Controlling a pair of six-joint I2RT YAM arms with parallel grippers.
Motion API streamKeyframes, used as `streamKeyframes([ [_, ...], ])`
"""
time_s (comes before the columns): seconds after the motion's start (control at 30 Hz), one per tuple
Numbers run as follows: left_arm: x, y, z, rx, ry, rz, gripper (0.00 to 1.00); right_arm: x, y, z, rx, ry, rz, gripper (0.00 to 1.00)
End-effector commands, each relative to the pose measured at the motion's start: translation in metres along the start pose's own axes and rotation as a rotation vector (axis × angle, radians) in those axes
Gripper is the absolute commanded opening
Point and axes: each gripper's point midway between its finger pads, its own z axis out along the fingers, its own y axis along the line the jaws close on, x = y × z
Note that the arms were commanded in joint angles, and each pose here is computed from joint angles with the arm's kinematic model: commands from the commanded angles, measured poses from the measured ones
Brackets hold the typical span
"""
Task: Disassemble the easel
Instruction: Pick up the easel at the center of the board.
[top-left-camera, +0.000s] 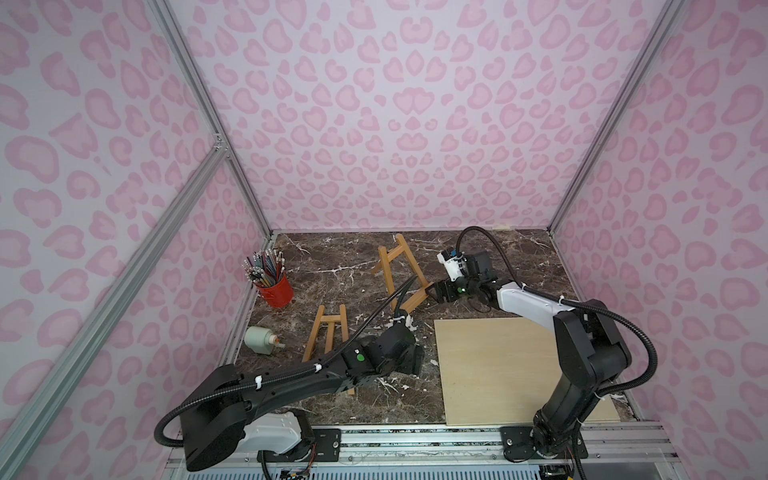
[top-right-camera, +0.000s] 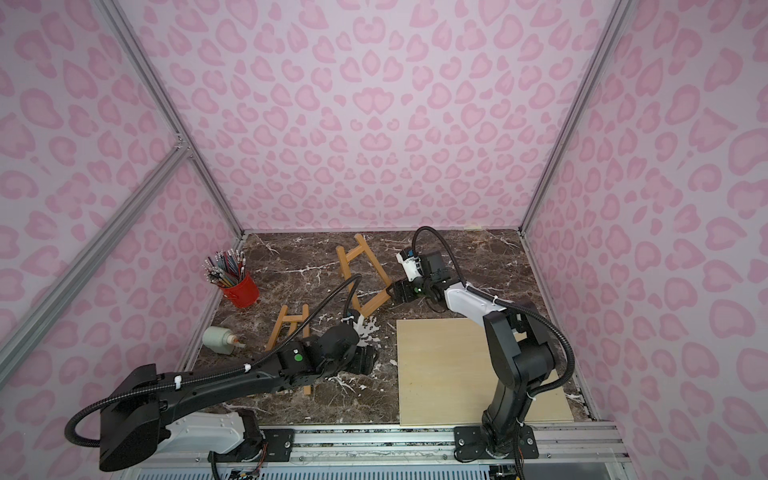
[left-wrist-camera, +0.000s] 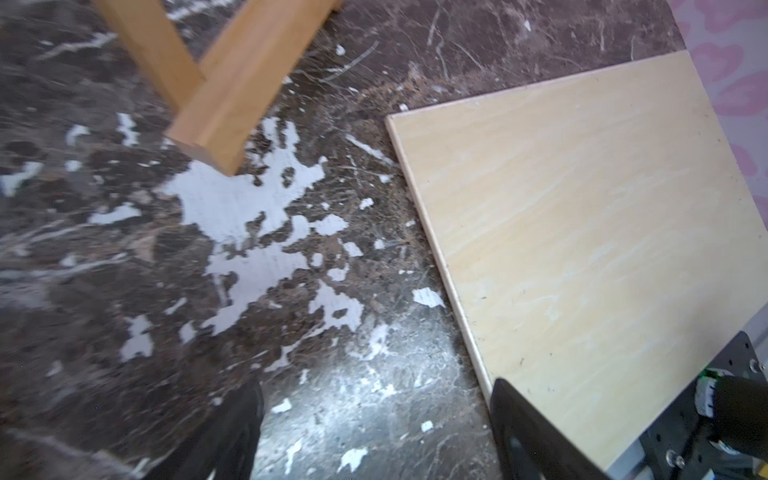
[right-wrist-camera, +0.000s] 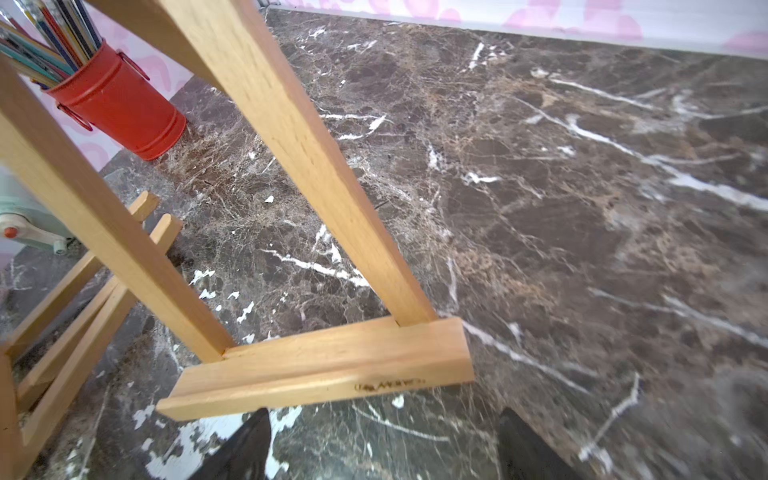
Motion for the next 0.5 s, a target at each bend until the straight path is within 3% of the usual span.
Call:
streamKeyframes([
  [0.0, -0.011, 0.025, -0.014, -0.071, -0.075, 0.019, 0.88, -0.020, 0.005, 0.017, -0.002, -0.062, -0.148, 0.85],
  [0.2, -0.017, 0.061, -0.042, -0.119, -0.140, -0.023, 0.89, -0.042, -0.004, 0.034, -0.010, -0.134, -0.200, 0.82],
  [0.47, -0.021, 0.086, -0.057, -0.122, -0.182, -0.078, 0.90, -0.049, 0.013, 0.060, -0.147, -0.129, -0.235, 0.66],
])
